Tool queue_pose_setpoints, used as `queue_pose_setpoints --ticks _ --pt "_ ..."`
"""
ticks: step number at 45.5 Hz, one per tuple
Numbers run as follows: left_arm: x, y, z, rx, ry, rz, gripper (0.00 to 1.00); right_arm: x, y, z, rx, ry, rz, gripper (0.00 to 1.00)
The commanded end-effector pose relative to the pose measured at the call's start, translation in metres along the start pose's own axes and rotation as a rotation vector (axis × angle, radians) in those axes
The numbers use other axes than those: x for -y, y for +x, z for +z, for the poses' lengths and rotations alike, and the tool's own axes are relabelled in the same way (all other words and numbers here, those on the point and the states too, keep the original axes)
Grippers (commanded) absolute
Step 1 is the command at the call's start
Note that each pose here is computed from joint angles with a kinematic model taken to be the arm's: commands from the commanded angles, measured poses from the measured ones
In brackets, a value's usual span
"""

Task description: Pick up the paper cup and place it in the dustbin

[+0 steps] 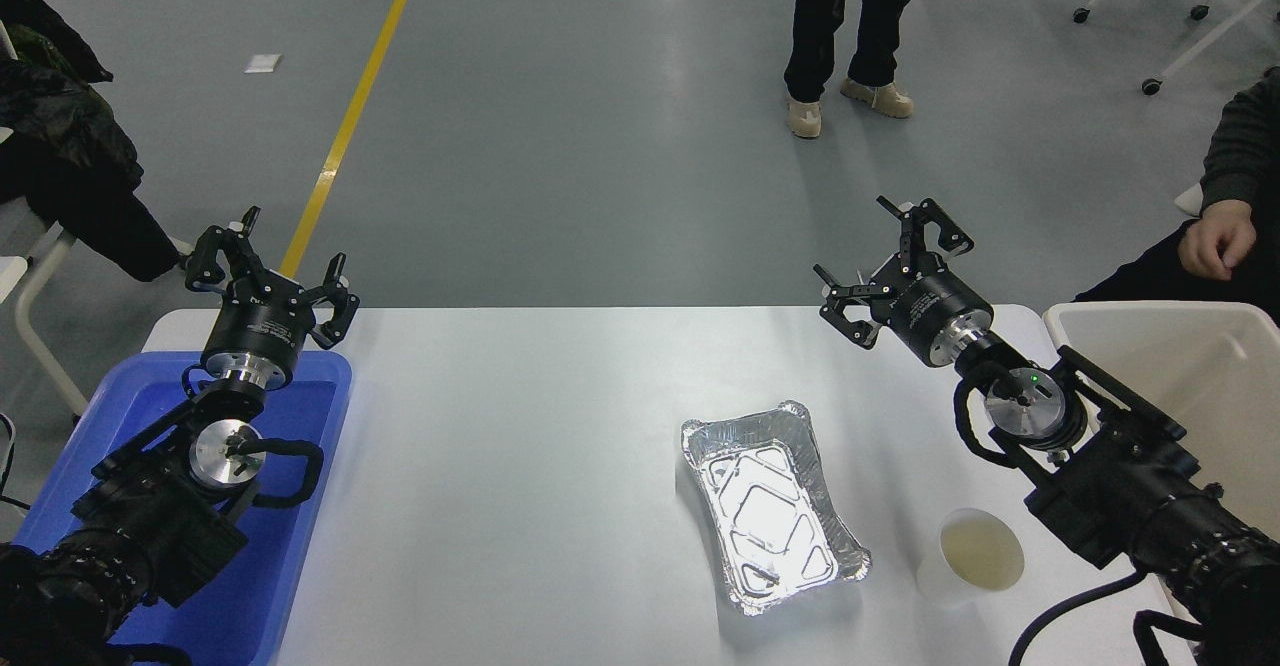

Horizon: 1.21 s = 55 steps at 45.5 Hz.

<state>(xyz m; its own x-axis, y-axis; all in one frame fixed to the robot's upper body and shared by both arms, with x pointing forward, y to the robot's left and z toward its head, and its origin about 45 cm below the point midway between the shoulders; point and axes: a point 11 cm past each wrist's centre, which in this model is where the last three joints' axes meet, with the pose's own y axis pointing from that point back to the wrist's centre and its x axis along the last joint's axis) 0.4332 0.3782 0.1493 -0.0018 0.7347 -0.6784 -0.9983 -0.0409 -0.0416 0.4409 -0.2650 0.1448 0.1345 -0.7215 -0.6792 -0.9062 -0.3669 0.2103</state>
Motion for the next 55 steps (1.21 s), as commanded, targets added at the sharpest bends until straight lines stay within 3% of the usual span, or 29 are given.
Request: queue_pose_setpoints --ticks 1,26,38,55 --pt "-0.001 0.0 -0.001 -0.002 -0.001 0.002 0.99 0.001 -0.002 -0.001 0.0 0.002 -0.003 1.0" --pt "0.0 0.001 0.002 -0.005 -0.013 0.003 0.99 0.006 -0.018 -0.009 -0.036 0.0 -0.05 1.0" --pt "0.0 0.0 0.001 -0.006 -0.012 0.003 0.99 -0.007 -0.016 -0.045 -0.212 -0.007 -0.061 1.0" --pt "0.0 0.0 0.001 -0.006 -0.012 0.003 0.99 -0.045 -0.005 -0.126 -0.624 -0.122 -0.011 1.0"
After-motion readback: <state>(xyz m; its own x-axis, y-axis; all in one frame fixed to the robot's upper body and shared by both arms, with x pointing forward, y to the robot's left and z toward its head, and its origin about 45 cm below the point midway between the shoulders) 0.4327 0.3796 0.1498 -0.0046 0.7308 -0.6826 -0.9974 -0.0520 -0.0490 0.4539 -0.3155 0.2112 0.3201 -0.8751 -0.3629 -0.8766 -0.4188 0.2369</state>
